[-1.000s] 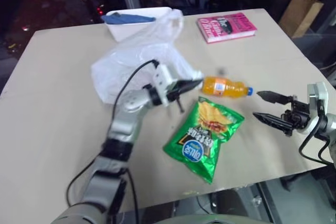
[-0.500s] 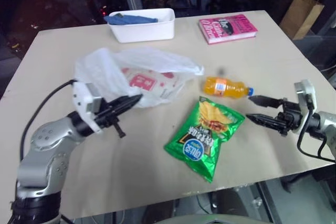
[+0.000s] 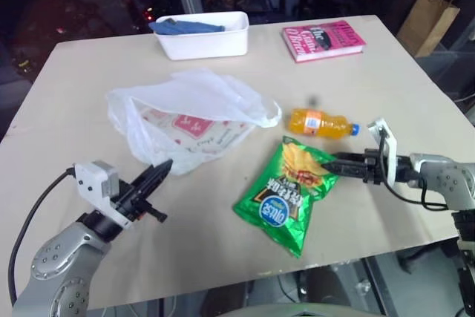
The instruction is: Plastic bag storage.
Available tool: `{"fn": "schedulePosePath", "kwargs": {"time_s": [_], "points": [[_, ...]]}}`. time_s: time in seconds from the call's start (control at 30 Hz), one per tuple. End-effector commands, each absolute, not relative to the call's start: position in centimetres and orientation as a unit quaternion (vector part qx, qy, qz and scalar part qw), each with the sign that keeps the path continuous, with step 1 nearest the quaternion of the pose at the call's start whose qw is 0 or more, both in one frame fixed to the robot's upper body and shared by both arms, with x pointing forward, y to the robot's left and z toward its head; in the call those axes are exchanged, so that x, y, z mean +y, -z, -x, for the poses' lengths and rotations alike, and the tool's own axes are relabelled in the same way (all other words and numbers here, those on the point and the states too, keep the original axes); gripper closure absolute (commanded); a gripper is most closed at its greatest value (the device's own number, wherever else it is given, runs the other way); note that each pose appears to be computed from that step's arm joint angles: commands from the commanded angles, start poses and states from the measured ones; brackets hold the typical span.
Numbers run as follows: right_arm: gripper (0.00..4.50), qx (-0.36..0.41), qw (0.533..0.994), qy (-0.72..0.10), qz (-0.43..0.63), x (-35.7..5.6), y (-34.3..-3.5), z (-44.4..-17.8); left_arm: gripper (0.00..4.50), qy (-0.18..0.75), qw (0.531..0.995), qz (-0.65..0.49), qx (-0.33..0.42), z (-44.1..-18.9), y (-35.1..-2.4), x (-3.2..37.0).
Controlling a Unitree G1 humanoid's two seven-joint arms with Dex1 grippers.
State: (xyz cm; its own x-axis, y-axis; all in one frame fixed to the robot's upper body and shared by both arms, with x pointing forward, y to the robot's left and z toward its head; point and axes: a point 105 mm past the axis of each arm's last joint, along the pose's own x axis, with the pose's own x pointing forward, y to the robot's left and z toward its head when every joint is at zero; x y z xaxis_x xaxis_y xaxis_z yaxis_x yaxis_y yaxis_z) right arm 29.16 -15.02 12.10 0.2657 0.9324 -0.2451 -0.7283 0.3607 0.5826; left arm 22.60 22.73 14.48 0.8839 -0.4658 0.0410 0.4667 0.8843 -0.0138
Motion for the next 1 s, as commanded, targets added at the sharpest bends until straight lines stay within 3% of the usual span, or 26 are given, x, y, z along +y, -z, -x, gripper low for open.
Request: {"fn": "schedulePosePath", "kwargs": {"time_s": [0.03,0.07,0.2,0.4,0.5,0.77,1.0], "points": [[0.00,0.307,0.746,-0.569,-0.161,-14.2,-11.8,-28.1,4.43,0.243,0.969,-0.003,-0.050,-22.6,-15.9,22.6],[0.00,0.313,0.743,-0.571,-0.158,-13.9,-11.5,-28.0,4.43,0.247,0.968,-0.001,-0.050,-22.6,-15.9,22.4],[1.17,0.318,0.732,-0.580,-0.165,-13.0,-11.3,-27.8,4.50,0.265,0.963,0.003,-0.044,-22.6,-15.7,21.6],[4.27,0.349,0.718,-0.580,-0.167,-13.1,-10.9,-26.4,4.50,0.277,0.960,0.003,-0.039,-22.5,-15.5,21.2],[4.40,0.352,0.710,-0.580,-0.190,-12.5,-11.6,-26.2,4.50,0.285,0.958,0.002,-0.039,-22.5,-15.6,20.8],[4.40,0.304,0.664,-0.575,-0.369,-9.3,-15.7,-27.9,4.50,0.339,0.940,0.018,-0.039,-22.6,-15.7,18.3],[4.40,0.264,0.661,-0.511,-0.482,-6.6,-17.7,-32.8,4.50,0.383,0.922,0.036,-0.035,-22.4,-16.1,16.5]]}}
